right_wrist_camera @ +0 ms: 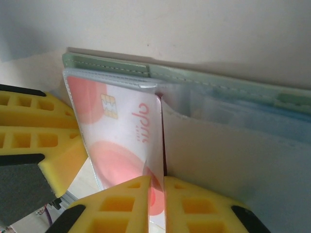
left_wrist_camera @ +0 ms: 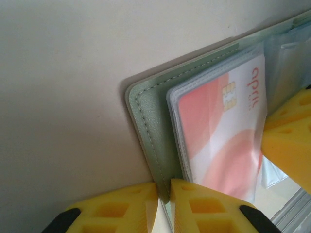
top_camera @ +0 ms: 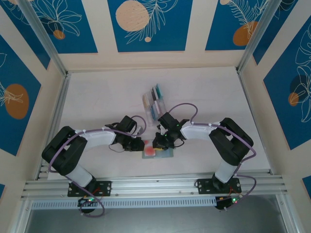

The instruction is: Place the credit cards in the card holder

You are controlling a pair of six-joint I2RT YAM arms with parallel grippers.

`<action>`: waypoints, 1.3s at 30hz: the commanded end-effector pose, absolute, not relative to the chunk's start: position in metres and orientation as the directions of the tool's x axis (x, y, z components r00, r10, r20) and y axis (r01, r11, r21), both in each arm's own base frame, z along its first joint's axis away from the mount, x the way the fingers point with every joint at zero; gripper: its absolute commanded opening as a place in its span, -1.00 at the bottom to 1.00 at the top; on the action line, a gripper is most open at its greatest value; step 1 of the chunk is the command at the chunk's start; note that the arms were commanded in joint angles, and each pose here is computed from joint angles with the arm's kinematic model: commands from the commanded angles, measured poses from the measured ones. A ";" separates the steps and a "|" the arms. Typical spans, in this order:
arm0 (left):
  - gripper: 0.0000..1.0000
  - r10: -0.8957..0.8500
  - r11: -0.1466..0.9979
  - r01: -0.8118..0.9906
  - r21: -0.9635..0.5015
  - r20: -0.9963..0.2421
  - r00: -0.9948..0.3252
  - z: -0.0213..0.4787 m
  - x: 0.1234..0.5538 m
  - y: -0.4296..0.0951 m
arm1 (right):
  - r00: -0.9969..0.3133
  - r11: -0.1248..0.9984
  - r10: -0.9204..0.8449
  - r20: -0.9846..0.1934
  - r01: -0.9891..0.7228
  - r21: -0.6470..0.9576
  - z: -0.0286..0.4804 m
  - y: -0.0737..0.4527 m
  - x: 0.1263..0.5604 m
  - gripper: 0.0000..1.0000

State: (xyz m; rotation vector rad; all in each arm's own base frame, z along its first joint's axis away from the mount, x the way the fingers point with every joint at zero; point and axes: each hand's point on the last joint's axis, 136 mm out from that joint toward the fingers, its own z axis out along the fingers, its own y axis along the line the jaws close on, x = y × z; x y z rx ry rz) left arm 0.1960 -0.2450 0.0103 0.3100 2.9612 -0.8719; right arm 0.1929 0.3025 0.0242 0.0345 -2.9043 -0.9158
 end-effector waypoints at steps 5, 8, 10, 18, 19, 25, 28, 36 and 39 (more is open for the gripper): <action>-0.63 0.173 0.910 0.158 -0.384 0.004 -0.985 -0.035 0.172 -0.214 | -0.992 0.825 -0.118 0.036 -0.078 0.559 0.041 0.306 0.194 -0.61; -0.63 0.169 0.909 0.154 -0.388 0.006 -0.986 -0.037 0.171 -0.214 | -0.991 0.863 -0.131 -0.003 -0.116 0.492 0.052 0.289 0.195 -0.47; -0.63 0.168 0.909 0.151 -0.388 0.011 -0.986 -0.039 0.171 -0.214 | -0.989 0.881 -0.143 -0.030 -0.141 0.451 0.061 0.278 0.197 -0.39; -0.63 0.172 0.904 0.156 -0.397 0.005 -0.985 -0.038 0.171 -0.216 | -0.985 0.929 -0.166 -0.053 -0.175 0.325 0.059 0.252 0.210 -0.40; -0.63 0.172 0.905 0.155 -0.396 0.008 -0.985 -0.038 0.170 -0.216 | -0.984 0.934 -0.171 -0.055 -0.180 0.308 0.057 0.251 0.212 -0.39; -0.63 0.171 0.906 0.155 -0.394 0.005 -0.985 -0.038 0.171 -0.215 | -0.981 0.950 -0.188 -0.053 -0.196 0.242 0.043 0.249 0.222 -0.37; -0.63 0.170 0.906 0.155 -0.394 0.004 -0.985 -0.038 0.171 -0.215 | -0.980 0.955 -0.194 -0.048 -0.200 0.218 0.033 0.248 0.223 -0.36; -0.63 0.170 0.905 0.154 -0.396 0.007 -0.985 -0.039 0.171 -0.215 | -0.980 0.971 -0.200 -0.007 -0.199 0.129 -0.001 0.242 0.210 -0.42; -0.64 0.171 0.906 0.153 -0.395 0.010 -0.985 -0.040 0.170 -0.215 | -0.981 0.974 -0.193 -0.006 -0.192 0.121 -0.004 0.242 0.205 -0.60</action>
